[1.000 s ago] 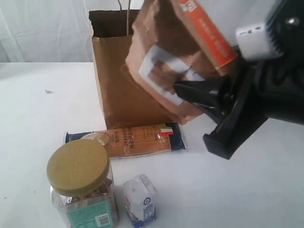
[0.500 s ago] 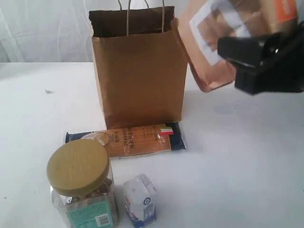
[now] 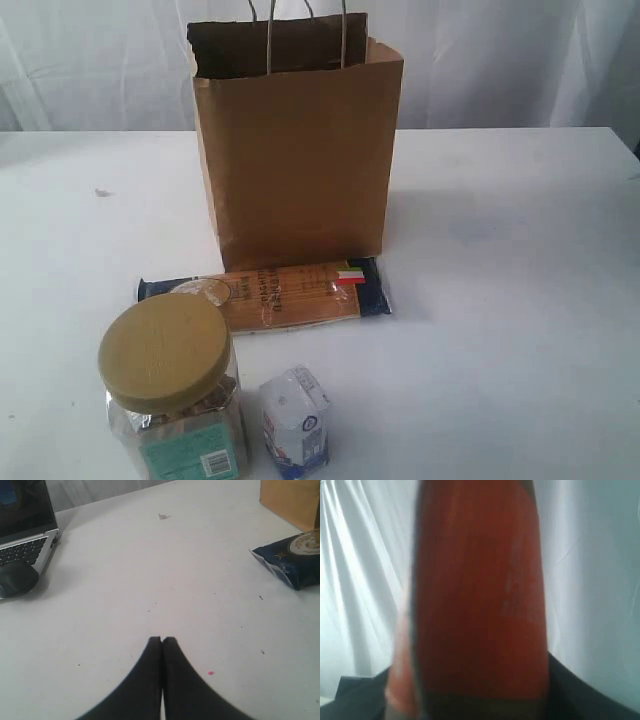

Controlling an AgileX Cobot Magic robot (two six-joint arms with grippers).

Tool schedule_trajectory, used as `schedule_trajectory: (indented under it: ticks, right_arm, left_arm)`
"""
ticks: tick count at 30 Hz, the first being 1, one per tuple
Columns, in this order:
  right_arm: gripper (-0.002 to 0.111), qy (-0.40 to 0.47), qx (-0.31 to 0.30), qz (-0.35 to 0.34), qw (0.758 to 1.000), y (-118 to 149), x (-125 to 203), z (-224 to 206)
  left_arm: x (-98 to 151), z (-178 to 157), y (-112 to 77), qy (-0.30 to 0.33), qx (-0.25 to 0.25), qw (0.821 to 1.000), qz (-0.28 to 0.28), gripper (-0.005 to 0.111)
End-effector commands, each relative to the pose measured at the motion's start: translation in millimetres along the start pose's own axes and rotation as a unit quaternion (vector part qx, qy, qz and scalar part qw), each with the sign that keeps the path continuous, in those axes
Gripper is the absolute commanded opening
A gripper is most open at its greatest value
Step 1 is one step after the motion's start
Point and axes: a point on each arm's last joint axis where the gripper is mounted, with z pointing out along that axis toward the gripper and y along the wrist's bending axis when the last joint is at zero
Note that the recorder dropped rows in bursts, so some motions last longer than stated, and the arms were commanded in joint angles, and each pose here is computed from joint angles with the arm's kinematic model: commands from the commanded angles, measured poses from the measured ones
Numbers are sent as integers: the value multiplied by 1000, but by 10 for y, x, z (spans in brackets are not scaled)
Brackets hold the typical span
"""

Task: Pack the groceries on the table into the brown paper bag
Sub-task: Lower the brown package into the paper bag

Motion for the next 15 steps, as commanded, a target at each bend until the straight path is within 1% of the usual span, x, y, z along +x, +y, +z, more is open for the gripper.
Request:
schedule_trajectory:
  ticks: [1,3,4,5,7,10,13,15]
  right_arm:
    - [25,-78,50,-8,996,-260,16,442]
    - [25,-43,72,-12,996,-441,295,708]
    - [25,-31,76,-13,997,-481,390,776]
    - [25,-24,84,-15,996,-546,549,885]
    - [25,-30,95,-20,995,-625,709,987]
    - [25,-30,104,-22,994,-689,851,1064]
    - [25,-20,106,-23,994,-713,928,1094]
    - [25,-1,105,-3,994,-718,983,1104]
  left_arm:
    - [7,1,-1,-1,-1,1000,-2,0]
    - [7,1,-1,-1,-1,1000,-2,0]
    - [7,1,-1,-1,-1,1000,-2,0]
    - [7,1,-1,-1,-1,1000,-2,0]
    - [7,1,-1,-1,-1,1000,-2,0]
    - [7,1,-1,-1,-1,1000,-2,0]
    - [7,1,-1,-1,-1,1000,-2,0]
    - [7,1,-1,-1,-1,1000,-2,0]
